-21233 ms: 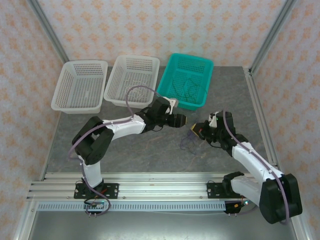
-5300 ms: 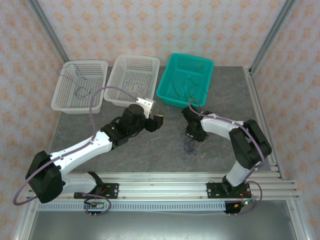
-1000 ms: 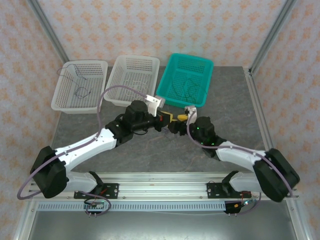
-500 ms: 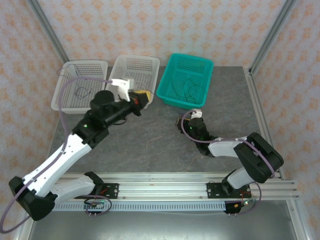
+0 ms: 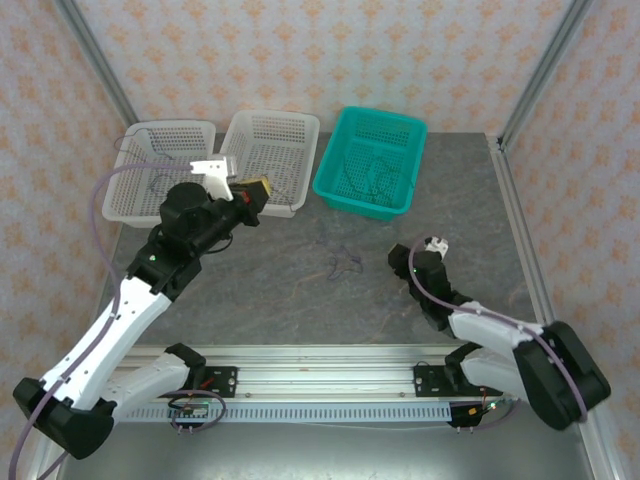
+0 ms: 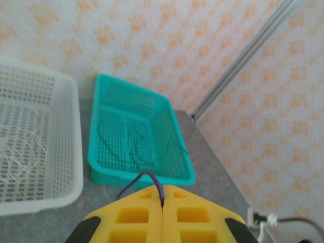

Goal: Untangle the cables

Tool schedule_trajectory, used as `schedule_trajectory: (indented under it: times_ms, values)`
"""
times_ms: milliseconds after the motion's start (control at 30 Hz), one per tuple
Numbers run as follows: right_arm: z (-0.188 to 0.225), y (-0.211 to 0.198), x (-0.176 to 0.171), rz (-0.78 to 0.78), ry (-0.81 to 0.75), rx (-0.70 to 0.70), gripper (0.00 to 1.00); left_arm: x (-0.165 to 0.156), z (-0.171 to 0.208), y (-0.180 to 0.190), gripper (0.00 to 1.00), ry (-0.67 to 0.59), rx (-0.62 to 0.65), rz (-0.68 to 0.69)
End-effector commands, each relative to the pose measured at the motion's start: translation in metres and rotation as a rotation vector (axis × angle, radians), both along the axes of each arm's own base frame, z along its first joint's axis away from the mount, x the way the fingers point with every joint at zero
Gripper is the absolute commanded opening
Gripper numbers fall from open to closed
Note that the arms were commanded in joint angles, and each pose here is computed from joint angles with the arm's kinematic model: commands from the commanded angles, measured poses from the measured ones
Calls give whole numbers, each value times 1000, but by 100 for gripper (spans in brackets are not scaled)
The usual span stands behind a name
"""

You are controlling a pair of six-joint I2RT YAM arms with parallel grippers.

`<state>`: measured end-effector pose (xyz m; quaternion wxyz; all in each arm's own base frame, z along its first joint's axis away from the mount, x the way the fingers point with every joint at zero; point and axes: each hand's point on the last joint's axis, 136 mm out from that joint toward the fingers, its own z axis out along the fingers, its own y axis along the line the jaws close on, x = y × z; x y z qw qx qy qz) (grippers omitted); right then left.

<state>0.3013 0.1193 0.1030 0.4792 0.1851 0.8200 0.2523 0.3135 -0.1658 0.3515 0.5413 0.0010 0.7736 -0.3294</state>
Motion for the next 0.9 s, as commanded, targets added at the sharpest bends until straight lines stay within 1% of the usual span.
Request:
schedule_trajectory:
  times_ms: [0,67,133,167,233,333,467,567,667,733,767,800,867]
  values:
    - [54,50,-11,327,-177,13,71,-1,-15,-17,0,34,-35,-87]
    - [77,74,-25,476,-257,1,83,-2,-16,-21,0,31,-42,-112]
    - [91,92,-35,562,-324,-40,90,-3,-12,-24,0,16,-48,-134]
    - [98,103,-39,605,-354,-63,91,-5,-10,-26,0,8,-50,-147]
    - [106,123,-42,674,-393,-95,91,-9,-1,-30,0,-21,-55,-178]
    - [112,152,-34,726,-454,-129,91,-17,13,-36,0,-66,-60,-221]
    - [112,203,-27,833,-539,-193,91,-32,37,-40,0,-129,-57,-271]
    - [106,227,-9,824,-611,-257,91,-47,56,-47,0,-185,-47,-321]
    - [103,240,12,774,-677,-264,92,-62,71,-54,0,-232,-45,-369]
    - [93,250,22,770,-692,-285,89,-70,82,-57,0,-256,-50,-390]
    - [84,256,27,777,-677,-293,86,-73,87,-57,0,-268,-52,-393]
    - [76,259,30,782,-662,-299,81,-74,93,-54,0,-278,-53,-383]
    - [55,260,36,774,-613,-314,65,-75,100,-47,0,-292,-44,-348]
